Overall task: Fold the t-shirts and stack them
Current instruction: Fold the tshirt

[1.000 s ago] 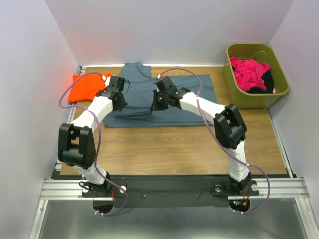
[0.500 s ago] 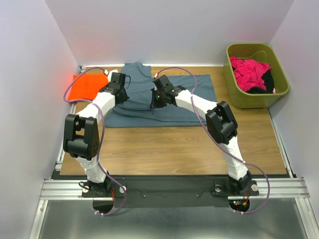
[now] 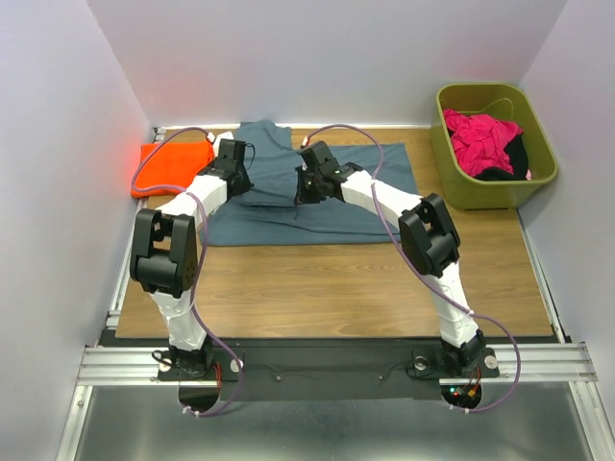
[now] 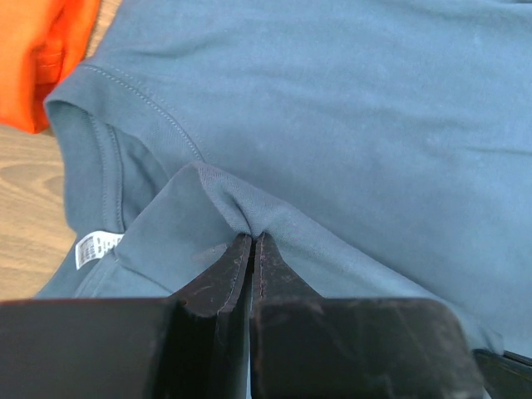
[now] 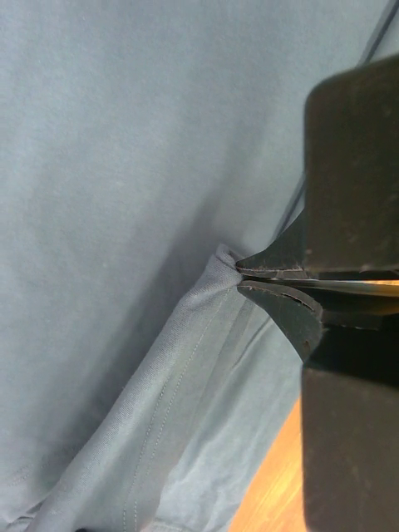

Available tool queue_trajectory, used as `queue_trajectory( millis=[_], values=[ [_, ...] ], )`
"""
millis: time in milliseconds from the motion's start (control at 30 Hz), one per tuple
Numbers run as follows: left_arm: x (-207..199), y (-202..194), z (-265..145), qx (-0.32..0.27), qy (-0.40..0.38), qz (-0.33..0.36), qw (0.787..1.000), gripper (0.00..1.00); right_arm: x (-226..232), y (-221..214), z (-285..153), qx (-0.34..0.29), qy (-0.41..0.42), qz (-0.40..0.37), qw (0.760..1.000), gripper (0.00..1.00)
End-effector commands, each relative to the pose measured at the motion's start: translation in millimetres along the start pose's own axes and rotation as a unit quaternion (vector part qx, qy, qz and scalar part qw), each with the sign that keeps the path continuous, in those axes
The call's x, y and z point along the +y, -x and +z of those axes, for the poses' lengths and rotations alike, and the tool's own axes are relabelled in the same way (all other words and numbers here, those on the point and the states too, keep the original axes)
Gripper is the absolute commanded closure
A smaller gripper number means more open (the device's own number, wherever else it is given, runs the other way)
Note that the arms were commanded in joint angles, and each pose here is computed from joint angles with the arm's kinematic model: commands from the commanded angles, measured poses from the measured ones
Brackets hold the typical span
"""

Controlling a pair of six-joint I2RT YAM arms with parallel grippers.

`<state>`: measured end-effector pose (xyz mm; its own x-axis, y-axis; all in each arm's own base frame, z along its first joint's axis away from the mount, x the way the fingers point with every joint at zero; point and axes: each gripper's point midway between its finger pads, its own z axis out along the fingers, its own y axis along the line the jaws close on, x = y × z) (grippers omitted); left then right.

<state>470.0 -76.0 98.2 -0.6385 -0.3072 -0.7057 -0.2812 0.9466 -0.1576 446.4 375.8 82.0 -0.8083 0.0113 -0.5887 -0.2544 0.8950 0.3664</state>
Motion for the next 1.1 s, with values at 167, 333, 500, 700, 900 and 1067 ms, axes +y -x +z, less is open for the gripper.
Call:
queue_trajectory(
  millis=[167,333,500,700,900,1067],
  values=[
    [-10,29,6,-0.036,-0.012,-0.001,0.999,0.86,-9,19,8,-0.028,-0.018,-0.01,0.999,0.91],
    [-9,29,10,-0.037,-0.008,-0.001,0.999,0.67,-13,23,8,-0.036,-0.028,-0.015,0.999,0.83],
    [-14,44,3,-0.054,-0.016,-0.007,0.998,0.4,-12,39,-1,-0.057,-0.033,-0.037,0.997,0.69],
    [-14,71,-40,-0.092,-0.026,-0.032,0.995,0.19,8,56,-25,-0.071,0.007,-0.099,0.992,0.48],
    [14,29,-56,-0.052,0.006,-0.046,0.998,0.21,19,44,-24,-0.051,0.05,-0.198,0.978,0.36],
    [48,-29,-44,0.012,0.055,-0.049,0.997,0.44,-5,31,-32,-0.043,0.001,-0.191,0.981,0.37]
  ],
)
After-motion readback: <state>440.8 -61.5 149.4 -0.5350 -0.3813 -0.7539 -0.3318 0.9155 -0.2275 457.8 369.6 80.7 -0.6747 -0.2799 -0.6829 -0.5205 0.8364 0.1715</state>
